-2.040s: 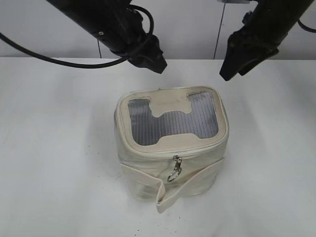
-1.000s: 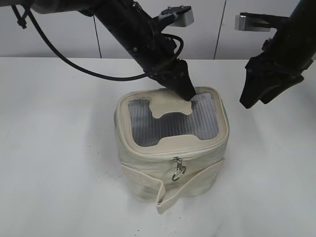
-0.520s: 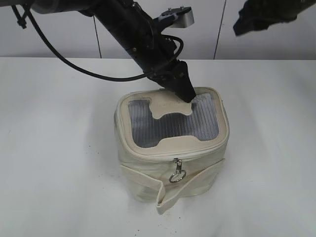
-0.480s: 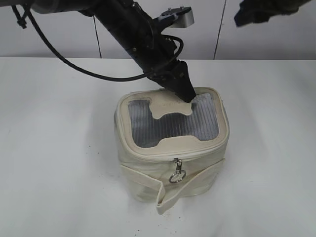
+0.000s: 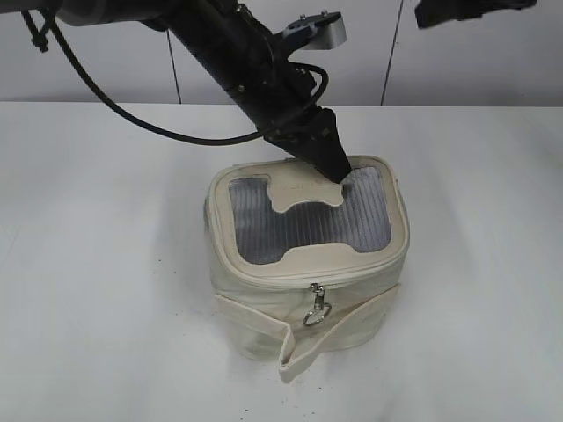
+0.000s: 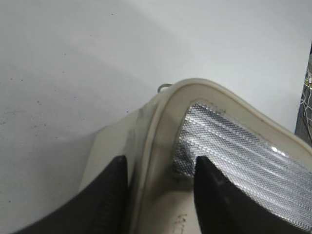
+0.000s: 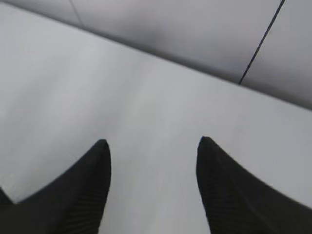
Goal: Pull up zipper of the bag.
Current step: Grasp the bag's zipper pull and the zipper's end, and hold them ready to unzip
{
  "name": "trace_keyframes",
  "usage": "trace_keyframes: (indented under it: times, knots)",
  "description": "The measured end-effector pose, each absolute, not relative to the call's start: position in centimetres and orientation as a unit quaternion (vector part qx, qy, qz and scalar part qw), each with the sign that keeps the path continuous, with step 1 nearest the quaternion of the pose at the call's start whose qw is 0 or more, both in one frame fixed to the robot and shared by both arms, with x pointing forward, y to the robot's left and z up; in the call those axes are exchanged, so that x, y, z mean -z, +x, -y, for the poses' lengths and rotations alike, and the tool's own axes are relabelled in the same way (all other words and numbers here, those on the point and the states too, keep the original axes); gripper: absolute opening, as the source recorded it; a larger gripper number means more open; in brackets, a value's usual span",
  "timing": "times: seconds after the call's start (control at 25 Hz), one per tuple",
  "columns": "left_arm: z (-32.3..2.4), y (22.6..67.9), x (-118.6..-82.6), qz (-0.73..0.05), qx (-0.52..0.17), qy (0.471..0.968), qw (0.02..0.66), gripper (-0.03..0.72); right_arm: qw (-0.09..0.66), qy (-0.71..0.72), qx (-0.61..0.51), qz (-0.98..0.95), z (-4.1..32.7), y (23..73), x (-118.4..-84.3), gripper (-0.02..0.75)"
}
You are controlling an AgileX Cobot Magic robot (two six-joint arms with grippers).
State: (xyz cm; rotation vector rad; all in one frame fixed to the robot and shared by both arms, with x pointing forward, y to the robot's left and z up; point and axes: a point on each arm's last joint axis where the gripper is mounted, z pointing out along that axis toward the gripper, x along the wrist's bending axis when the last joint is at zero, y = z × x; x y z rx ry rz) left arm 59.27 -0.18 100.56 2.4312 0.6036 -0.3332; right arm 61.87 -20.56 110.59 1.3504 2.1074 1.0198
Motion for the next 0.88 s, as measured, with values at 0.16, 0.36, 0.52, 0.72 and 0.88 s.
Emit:
trace_keyframes:
  times: [0.16, 0.36, 0.52, 0.72, 0.88]
  knots:
    - [0.2, 59.3, -100.6, -0.228, 0.126, 0.917, 0.302, 0.348, 0.159, 0.476, -0.292, -0.814, 20.8, 60.5, -109.3, 0.445]
    - [0.2, 59.3, -100.6, -0.228, 0.124, 0.917, 0.304, 0.322, 0.098, 0.51, -0.229, -0.824, 22.1, 59.3, -108.4, 0.445]
    - [0.2, 59.4, -100.6, -0.231, 0.119, 0.915, 0.308, 0.269, 0.075, 0.539, -0.24, -0.804, 24.0, 58.3, -108.4, 0.445]
    - [0.3, 59.3, -100.5, -0.222, 0.118, 0.918, 0.305, 0.169, 0.034, 0.534, -0.274, -0.799, 25.0, 55.6, -107.6, 0.445]
    - [0.8, 58.8, -100.1, -0.198, 0.119, 0.927, 0.295, 0.045, 0.013, 0.526, -0.289, -0.8, 24.9, 53.3, -105.5, 0.445]
